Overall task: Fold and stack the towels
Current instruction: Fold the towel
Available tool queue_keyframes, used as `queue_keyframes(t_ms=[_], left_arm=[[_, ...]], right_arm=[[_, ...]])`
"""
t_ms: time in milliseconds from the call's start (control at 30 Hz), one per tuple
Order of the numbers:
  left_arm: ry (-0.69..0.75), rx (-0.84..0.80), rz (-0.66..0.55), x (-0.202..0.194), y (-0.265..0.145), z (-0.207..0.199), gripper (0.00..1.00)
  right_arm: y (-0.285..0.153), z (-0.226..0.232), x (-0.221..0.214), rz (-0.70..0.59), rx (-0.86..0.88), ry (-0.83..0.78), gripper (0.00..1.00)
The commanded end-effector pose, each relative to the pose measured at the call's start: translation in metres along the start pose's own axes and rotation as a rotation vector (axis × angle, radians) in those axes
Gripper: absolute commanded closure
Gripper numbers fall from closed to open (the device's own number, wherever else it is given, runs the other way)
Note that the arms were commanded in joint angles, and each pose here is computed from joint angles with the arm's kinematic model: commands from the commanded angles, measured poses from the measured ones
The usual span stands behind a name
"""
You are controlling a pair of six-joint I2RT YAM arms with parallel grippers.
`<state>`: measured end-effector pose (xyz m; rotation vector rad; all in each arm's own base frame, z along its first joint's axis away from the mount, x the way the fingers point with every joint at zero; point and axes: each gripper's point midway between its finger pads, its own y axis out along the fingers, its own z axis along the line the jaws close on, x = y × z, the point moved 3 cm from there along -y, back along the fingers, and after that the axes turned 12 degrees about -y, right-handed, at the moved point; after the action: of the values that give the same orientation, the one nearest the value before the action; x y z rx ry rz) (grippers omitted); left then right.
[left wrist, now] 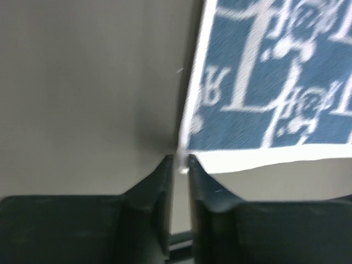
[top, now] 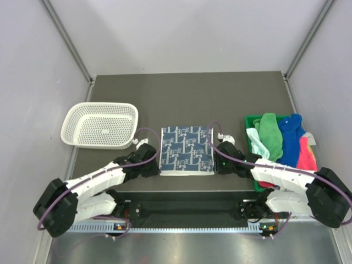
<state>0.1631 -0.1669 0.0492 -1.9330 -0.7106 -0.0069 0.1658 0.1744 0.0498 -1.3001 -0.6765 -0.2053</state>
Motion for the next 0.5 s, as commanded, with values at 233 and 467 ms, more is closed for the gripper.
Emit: queue_keyframes(t_ms=[233, 467], left_arm=[[0.095, -0.052, -0.091, 0.041, -0.056, -0.050, 0.57], [0.098, -0.224, -0.034, 0.039, -0.023, -0.102, 0.84]], right_arm=[[-0.020, -0.004, 0.081, -0.154, -0.043, -0.016, 0.63], [0.005, -0.025, 0.140, -0.209, -0.089, 0.040, 0.66]])
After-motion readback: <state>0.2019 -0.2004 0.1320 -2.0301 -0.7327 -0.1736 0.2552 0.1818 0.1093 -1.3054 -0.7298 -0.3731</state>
